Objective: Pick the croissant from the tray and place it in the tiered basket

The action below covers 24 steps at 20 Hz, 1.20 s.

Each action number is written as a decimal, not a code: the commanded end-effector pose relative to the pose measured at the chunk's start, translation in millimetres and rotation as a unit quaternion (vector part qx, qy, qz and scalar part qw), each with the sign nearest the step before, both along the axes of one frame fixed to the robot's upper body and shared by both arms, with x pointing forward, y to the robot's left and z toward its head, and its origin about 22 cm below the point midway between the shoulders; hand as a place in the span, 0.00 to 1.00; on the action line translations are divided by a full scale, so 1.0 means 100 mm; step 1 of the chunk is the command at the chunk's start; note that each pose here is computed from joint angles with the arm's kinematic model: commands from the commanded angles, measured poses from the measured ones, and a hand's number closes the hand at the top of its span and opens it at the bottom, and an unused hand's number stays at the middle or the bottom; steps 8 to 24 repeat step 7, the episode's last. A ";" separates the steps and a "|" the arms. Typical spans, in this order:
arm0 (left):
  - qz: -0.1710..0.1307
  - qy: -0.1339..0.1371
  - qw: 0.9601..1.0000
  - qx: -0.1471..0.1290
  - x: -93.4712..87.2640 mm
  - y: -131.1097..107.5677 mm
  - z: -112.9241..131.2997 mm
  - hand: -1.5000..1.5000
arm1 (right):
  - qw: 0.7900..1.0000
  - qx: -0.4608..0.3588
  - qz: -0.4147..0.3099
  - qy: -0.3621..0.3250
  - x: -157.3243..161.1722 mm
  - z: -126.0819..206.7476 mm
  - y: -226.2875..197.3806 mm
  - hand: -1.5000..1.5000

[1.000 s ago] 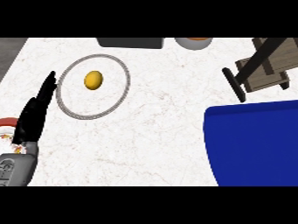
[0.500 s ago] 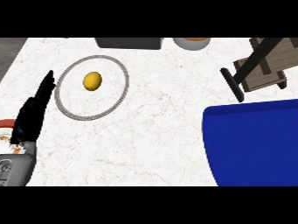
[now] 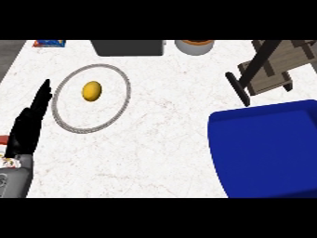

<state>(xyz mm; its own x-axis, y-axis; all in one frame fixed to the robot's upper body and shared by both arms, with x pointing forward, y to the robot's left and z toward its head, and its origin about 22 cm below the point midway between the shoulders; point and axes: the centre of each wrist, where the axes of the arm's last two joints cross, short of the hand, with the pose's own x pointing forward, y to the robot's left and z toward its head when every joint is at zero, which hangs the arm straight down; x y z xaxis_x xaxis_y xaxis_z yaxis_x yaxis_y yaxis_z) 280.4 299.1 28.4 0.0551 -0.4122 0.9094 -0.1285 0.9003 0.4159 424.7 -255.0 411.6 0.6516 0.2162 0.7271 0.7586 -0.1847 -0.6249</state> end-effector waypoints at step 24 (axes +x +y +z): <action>0.025 0.018 1.000 0.004 -0.09 0.18 -0.03 0.50 | 0.995 0.062 -0.010 -0.071 -0.52 0.00 0.69 0.00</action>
